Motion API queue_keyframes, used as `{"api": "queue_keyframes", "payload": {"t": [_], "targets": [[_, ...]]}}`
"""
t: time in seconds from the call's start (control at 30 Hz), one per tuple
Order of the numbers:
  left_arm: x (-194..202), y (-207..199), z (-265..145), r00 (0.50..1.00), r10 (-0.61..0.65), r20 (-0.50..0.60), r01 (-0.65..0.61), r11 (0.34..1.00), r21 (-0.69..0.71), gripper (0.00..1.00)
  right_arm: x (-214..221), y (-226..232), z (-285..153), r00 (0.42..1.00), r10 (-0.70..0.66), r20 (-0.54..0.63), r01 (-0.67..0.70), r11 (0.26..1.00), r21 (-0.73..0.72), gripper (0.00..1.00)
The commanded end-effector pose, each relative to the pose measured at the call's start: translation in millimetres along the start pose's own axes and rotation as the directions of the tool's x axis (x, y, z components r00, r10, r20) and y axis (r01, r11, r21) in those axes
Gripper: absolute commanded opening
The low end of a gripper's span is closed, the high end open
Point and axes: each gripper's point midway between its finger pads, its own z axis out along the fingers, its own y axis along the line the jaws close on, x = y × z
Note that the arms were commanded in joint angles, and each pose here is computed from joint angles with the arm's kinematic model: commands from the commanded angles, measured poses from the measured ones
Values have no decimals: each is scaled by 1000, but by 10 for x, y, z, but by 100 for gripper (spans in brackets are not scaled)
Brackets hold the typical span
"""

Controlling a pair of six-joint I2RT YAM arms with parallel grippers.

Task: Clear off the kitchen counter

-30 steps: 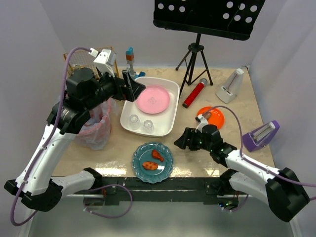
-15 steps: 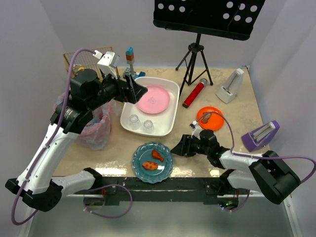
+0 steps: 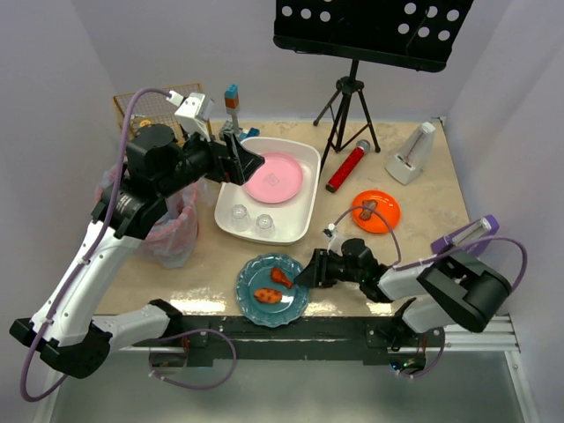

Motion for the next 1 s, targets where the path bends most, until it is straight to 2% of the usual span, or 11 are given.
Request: {"api": "queue_keyframes", "payload": {"t": [0.0,0.2,0.37,0.6,0.77,0.97], "targets": [[-132,-84,-50,999,-4,52,2,999,32,100,-95,98,115,998,48,51,-45,998,-46,43],[-141,-65,-63,999,1,53,-2,1000,20,100,9,24,222,996,84,15,-83,994,-66,36],[-142,-45,-74,999,8,53,-9,1000,8,100,73,-23,256,995,102,-1,-101,992,-78,20],[-139,-15,-83,998,10,54,-10,1000,-8,100,-13,-29,185,993,113,46,-111,993,-35,0],[-117,8,-59,999,10,46,-9,1000,-16,100,-272,112,43,989,80,128,-83,996,18,0],[-102,35,-45,999,11,44,-10,1000,-29,100,-558,582,-284,975,65,215,-56,997,-49,0]]}}
